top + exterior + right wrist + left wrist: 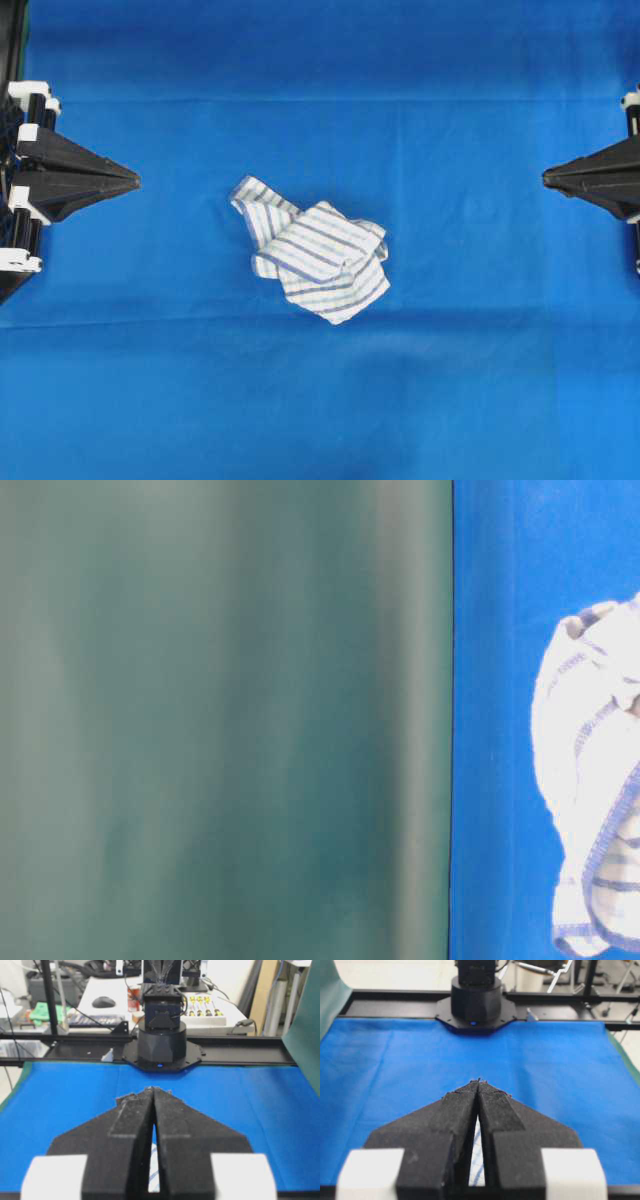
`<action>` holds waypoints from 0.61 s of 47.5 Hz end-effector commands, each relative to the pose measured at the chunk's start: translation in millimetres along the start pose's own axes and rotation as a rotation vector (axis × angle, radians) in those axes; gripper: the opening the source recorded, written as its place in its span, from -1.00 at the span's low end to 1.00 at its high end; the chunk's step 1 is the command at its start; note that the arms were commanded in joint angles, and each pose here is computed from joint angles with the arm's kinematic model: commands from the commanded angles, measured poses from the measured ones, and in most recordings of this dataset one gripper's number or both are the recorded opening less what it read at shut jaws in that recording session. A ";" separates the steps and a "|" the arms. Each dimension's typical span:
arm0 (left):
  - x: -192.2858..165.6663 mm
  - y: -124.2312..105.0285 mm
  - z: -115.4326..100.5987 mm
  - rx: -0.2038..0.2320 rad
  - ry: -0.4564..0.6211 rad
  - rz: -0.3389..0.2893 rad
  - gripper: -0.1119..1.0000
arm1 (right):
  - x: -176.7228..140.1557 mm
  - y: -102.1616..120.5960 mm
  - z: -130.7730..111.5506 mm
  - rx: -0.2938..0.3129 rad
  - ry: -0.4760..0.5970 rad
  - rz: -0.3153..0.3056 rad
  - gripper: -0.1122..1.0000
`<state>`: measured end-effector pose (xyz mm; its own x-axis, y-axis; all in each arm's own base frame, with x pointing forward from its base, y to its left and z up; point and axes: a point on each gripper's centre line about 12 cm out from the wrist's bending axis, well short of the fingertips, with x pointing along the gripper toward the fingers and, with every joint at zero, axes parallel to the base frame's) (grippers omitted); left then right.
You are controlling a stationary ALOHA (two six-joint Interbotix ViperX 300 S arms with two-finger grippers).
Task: Lift the towel with both arms.
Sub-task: 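Move both grippers inward and down toward the striped towel's edges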
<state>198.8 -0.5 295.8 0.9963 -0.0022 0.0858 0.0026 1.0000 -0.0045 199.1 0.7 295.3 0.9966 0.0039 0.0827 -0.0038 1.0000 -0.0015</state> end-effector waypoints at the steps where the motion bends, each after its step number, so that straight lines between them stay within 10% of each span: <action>1: 2.4 -1.1 4.4 -0.027 0.008 -0.002 -0.80 | 2.4 -0.7 7.3 0.001 -0.017 -0.004 -0.80; 29: 37.4 -24.6 2.4 -0.025 0.152 -0.099 -0.79 | 45.1 13.2 18.4 0.007 0.199 0.054 -0.79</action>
<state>224.0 -19.7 294.6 0.9952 -0.0852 -0.0491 0.0839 0.9961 -0.0268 234.5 9.4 309.4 0.9929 0.0398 -0.1117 -0.0401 0.9992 0.0000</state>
